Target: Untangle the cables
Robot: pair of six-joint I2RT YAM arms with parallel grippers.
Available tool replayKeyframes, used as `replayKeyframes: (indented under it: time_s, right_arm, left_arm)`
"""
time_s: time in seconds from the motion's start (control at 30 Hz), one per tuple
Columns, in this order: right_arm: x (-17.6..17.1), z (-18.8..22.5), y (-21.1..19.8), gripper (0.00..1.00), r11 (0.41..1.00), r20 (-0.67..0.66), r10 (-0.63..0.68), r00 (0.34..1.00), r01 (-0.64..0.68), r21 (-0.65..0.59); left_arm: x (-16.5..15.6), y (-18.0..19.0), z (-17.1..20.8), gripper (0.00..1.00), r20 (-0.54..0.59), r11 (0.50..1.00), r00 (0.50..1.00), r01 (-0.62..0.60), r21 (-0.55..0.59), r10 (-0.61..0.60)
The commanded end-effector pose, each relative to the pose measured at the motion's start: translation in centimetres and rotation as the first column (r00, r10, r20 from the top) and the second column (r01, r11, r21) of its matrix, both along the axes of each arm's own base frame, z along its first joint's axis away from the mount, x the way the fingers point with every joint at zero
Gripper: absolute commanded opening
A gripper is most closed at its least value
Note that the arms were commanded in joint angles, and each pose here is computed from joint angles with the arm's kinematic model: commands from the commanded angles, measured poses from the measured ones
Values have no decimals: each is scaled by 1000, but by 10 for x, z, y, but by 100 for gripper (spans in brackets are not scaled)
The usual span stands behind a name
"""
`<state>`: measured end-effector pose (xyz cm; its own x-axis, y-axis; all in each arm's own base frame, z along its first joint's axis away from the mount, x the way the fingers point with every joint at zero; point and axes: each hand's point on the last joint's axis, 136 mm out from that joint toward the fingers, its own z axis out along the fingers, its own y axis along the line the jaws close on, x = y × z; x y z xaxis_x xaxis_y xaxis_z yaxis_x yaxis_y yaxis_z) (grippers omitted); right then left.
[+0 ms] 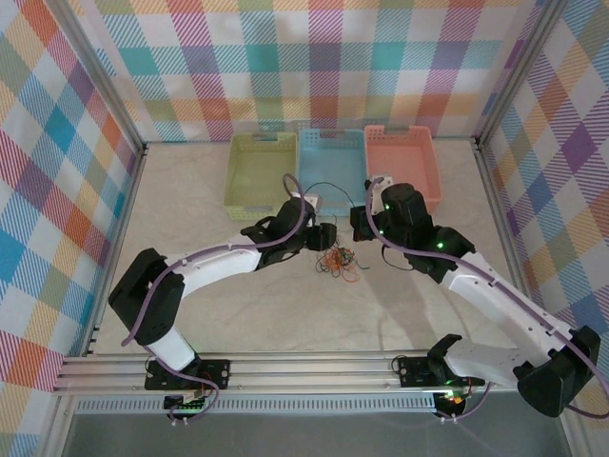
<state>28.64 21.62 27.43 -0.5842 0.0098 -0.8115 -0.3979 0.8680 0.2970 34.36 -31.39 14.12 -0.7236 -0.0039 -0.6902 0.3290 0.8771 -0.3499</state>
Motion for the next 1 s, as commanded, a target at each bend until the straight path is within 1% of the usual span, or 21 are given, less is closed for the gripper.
replayKeyframes:
  time_s: [0.0,0.1,0.17,0.23,0.3,0.33,0.37,0.43,0.47,0.6,0.7,0.77,0.83,0.9,0.97]
  right_arm:
    - [-4,0,-10,0,999,23,-6,1000,6,-36]
    - [-6,-1,-14,0,999,29,-7,1000,8,-46]
    - [-8,-2,-17,0,998,30,-8,1000,9,-55]
    - [-9,-2,-19,0,998,35,-4,999,6,-56]
    - [-10,-2,-18,0,999,37,7,999,-5,-53]
    - [-11,-1,-16,0,999,38,18,999,-16,-51]
    - [-11,-1,-14,0,999,38,30,999,-28,-46]
    - [-11,-1,-12,0,999,37,36,999,-34,-41]
    - [-10,-1,-11,0,999,38,37,999,-35,-39]
    - [-8,1,-10,0,999,42,36,998,-35,-32]
    - [-8,2,-9,0,999,45,45,998,-43,-26]
    - [-7,1,-7,0,999,41,49,998,-48,-26]
    - [-7,0,-7,0,999,40,48,998,-47,-27]
    - [-6,-1,-5,0,998,35,53,998,-52,-25]
    - [-6,-1,-3,0,998,29,58,998,-58,-19]
  left_arm:
    - [13,39,17,66,44,990,990,-134,52,132]
    - [17,74,23,70,69,965,969,-243,97,237]
    - [19,99,30,73,90,943,946,-319,96,311]
    - [18,111,35,74,85,940,940,-336,65,330]
    - [15,120,39,74,85,934,934,-352,69,346]
    - [13,119,41,74,83,940,940,-335,68,330]
    - [11,112,44,73,82,954,953,-295,49,290]
    - [1,88,48,72,61,987,985,-158,-20,159]
    - [-6,73,48,72,40,995,996,-81,-60,83]
    - [-32,37,41,74,-38,982,995,82,-168,-90]
    - [-48,22,39,76,-52,952,986,139,-271,-159]
    - [-58,16,39,76,-44,934,980,171,-312,-194]
    - [-66,10,41,73,-24,919,971,215,-331,-236]
    - [-63,10,38,72,-10,925,976,203,-321,-217]
    - [-58,7,32,72,-27,931,977,192,-311,-210]
